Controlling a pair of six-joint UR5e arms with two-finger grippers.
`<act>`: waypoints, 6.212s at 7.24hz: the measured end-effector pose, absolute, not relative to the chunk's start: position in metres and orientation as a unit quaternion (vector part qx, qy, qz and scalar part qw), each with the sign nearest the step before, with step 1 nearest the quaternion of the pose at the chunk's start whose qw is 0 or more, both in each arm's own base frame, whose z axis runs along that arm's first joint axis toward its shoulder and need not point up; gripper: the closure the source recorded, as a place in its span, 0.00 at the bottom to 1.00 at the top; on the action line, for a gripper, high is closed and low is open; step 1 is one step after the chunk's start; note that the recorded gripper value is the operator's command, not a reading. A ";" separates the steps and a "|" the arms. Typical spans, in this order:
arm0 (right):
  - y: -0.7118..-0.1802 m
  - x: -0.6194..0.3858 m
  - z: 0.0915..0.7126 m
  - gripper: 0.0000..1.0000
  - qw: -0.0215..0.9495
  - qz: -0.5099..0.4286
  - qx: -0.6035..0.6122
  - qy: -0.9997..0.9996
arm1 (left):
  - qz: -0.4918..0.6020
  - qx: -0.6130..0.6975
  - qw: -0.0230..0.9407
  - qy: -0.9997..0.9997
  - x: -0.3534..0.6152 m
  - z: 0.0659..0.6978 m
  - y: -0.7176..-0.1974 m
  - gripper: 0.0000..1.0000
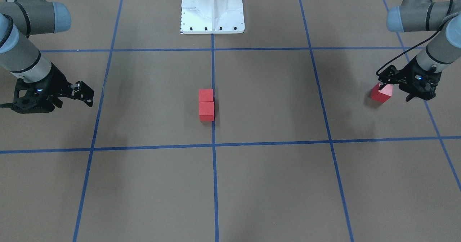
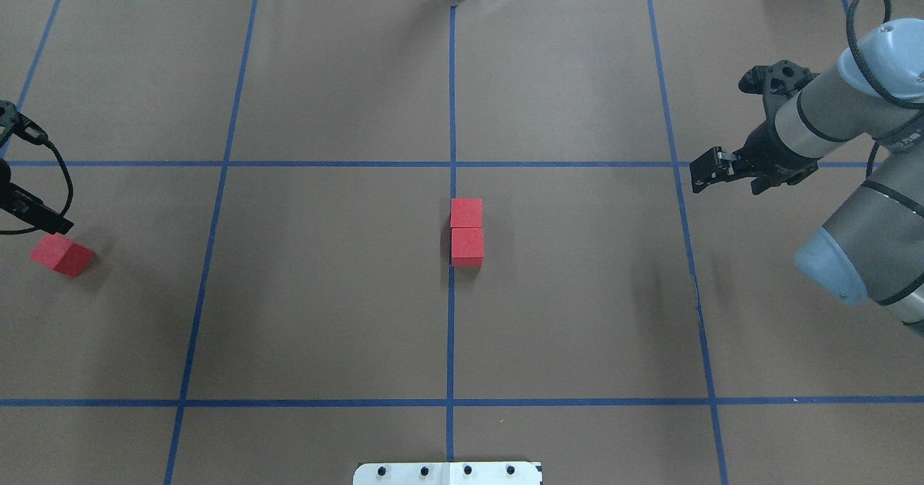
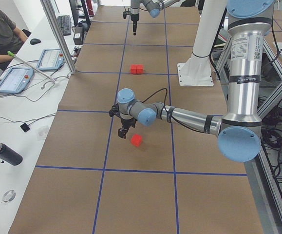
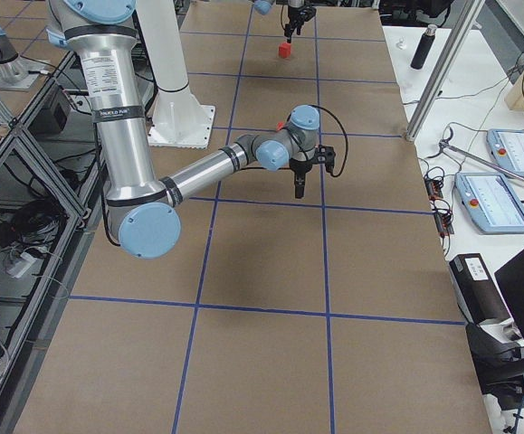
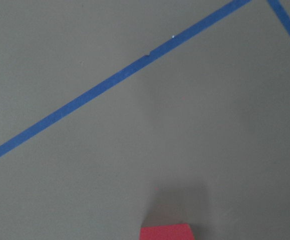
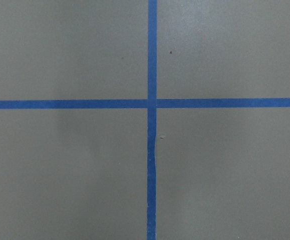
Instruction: Form red blocks into L shape at center
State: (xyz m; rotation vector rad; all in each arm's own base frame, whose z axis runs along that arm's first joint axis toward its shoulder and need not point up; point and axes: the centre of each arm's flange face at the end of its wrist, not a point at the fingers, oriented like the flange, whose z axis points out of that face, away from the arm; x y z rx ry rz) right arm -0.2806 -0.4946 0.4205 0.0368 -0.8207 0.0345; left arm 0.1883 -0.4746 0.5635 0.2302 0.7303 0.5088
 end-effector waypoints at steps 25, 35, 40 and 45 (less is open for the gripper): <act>-0.492 -0.278 0.417 0.00 0.917 0.021 0.022 -0.399 | -0.513 -0.238 0.751 0.341 0.570 0.188 -0.505 1.00; -0.492 -0.279 0.419 0.00 0.917 0.022 0.020 -0.398 | -0.622 -0.276 0.665 0.308 0.595 0.198 -0.492 1.00; -0.492 -0.279 0.420 0.00 0.917 0.022 0.020 -0.397 | -0.625 -0.284 0.653 0.321 0.598 0.197 -0.494 1.00; -0.492 -0.279 0.420 0.00 0.917 0.023 0.019 -0.397 | -0.631 -0.293 0.638 0.329 0.599 0.198 -0.496 1.00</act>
